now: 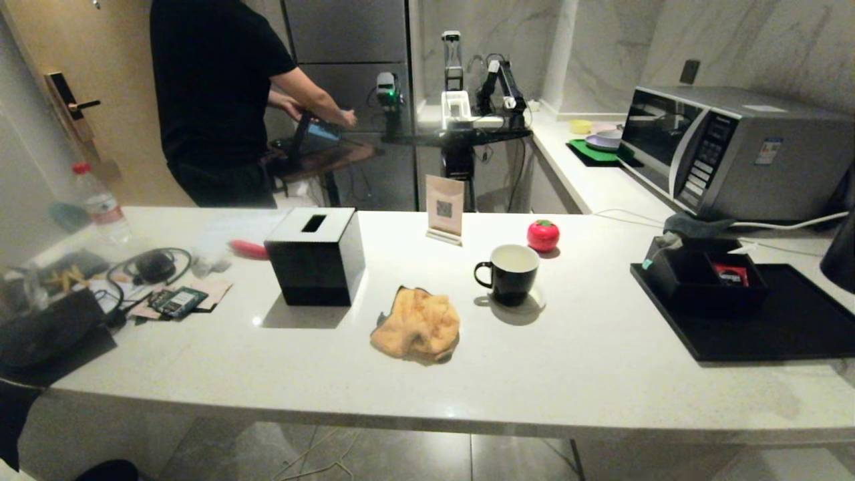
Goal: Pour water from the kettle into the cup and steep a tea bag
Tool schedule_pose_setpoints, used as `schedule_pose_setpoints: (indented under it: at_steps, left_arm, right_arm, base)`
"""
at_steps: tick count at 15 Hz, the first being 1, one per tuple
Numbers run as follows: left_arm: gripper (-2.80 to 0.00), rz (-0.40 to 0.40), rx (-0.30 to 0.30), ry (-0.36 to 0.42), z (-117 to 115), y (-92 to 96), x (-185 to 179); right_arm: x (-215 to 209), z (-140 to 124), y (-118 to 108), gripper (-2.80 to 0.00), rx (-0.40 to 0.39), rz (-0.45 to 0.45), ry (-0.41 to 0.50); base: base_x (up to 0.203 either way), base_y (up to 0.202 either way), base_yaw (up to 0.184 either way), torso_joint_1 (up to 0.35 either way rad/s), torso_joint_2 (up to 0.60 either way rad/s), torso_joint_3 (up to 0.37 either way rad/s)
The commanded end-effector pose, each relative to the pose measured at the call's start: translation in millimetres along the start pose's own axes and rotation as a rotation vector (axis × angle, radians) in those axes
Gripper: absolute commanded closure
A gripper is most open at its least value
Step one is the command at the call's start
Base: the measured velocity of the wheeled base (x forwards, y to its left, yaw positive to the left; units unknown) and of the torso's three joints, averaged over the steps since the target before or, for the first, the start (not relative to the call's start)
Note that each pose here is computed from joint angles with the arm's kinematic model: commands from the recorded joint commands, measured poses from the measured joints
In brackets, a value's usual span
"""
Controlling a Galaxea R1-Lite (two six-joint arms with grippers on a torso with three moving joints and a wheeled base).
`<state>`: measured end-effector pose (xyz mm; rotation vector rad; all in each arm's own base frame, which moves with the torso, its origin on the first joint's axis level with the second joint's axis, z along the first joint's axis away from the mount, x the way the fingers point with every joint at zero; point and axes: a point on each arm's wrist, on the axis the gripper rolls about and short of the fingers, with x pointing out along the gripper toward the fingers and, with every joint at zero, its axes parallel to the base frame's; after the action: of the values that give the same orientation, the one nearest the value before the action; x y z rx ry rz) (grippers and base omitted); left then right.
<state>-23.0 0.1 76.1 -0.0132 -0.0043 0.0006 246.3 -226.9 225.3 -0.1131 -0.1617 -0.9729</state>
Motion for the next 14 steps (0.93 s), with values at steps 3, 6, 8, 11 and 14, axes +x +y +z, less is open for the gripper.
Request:
schedule_pose_setpoints:
  at_steps: [3, 6, 8, 11, 14]
  left_arm:
    - [0.00, 0.001, -0.001, 0.001, 0.0, 0.0, 0.1]
    - [0.00, 0.001, -0.001, 0.001, 0.0, 0.0, 0.1]
    - [0.00, 0.001, -0.001, 0.001, 0.0, 0.0, 0.1]
    - [0.00, 0.001, -0.001, 0.001, 0.0, 0.0, 0.1]
    - [0.00, 0.001, -0.001, 0.001, 0.0, 0.0, 0.1]
  right_arm:
    - [14.7, -27.9, -4.3, 0.00, -0.007, -0.025, 0.024]
    - [22.8, -44.6, -3.4, 0.00, -0.002, -0.029, 0.004]
    - [26.5, -58.6, -2.3, 0.00, -0.005, -0.029, 0.016]
    - [31.5, -77.1, 0.5, 0.00, -0.002, -0.027, 0.025]
    - [35.7, -92.2, 2.7, 0.00, 0.000, -0.025, 0.023]
  base:
    - [0.000, 0.000, 0.000, 0.000, 0.00, 0.000]
    - [0.000, 0.000, 0.000, 0.000, 0.00, 0.000]
    - [0.000, 0.000, 0.000, 0.000, 0.00, 0.000]
    - [0.000, 0.000, 0.000, 0.000, 0.00, 0.000]
    - [0.000, 0.000, 0.000, 0.000, 0.00, 0.000]
